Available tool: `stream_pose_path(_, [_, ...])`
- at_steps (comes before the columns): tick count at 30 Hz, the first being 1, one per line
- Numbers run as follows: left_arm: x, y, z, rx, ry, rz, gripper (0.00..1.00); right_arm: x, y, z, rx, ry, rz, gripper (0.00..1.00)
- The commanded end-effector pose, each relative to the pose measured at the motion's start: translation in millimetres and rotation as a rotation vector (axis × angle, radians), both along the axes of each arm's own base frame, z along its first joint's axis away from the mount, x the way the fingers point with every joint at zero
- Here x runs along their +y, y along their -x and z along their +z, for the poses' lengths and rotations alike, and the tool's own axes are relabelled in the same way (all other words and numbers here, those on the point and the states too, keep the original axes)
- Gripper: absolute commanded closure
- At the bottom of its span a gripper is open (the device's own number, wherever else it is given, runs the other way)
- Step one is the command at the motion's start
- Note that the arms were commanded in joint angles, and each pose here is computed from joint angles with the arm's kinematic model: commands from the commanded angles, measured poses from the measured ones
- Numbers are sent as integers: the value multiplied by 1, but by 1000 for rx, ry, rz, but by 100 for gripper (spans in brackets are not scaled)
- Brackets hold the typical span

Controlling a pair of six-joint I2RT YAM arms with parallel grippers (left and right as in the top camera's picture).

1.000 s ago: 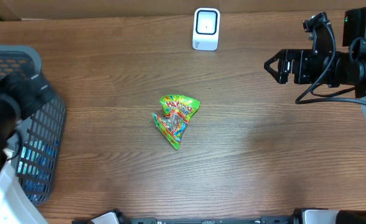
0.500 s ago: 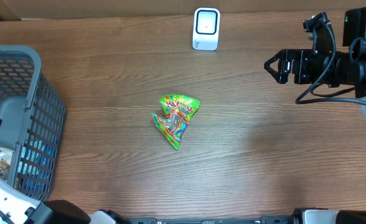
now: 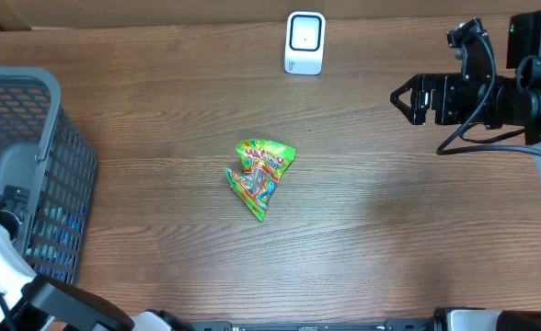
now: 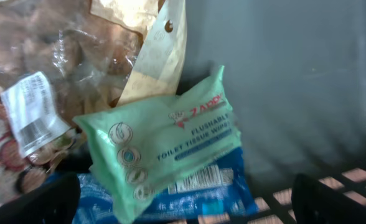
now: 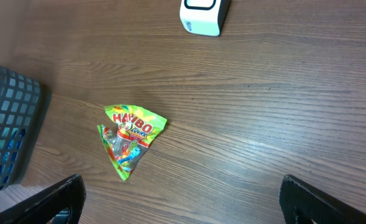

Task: Scan the item barcode
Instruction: 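Reach the left gripper into the basket and grasp the mint-green wipes pack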

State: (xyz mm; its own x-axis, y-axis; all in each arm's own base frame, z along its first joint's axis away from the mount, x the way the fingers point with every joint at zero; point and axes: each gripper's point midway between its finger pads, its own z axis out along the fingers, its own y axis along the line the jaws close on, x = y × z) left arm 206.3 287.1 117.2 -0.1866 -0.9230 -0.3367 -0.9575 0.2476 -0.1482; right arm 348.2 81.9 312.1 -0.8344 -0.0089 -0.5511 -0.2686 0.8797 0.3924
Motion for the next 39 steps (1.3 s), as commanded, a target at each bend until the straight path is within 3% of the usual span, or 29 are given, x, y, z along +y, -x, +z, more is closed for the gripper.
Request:
stream_pose_path(1, [-7,1,-15,-8,12,5,0,2,1,4,-22,-3,19,0])
stream_pose_path(17, [-13,0,-48,-50,16,44,0,2,1,4,-19,-4,18,0])
stream_pose_path(24, [-4,-21,12,-126,36,33,0,3,5,2,-2,-7,20,0])
stream_pose_path(32, [13,-25,113,-158,-77,35,0,3,5,2,1,-7,20,0])
stream_pose_path(39, [26,-13,87,-67,-36,175,0,3,6,1,4,-7,21,0])
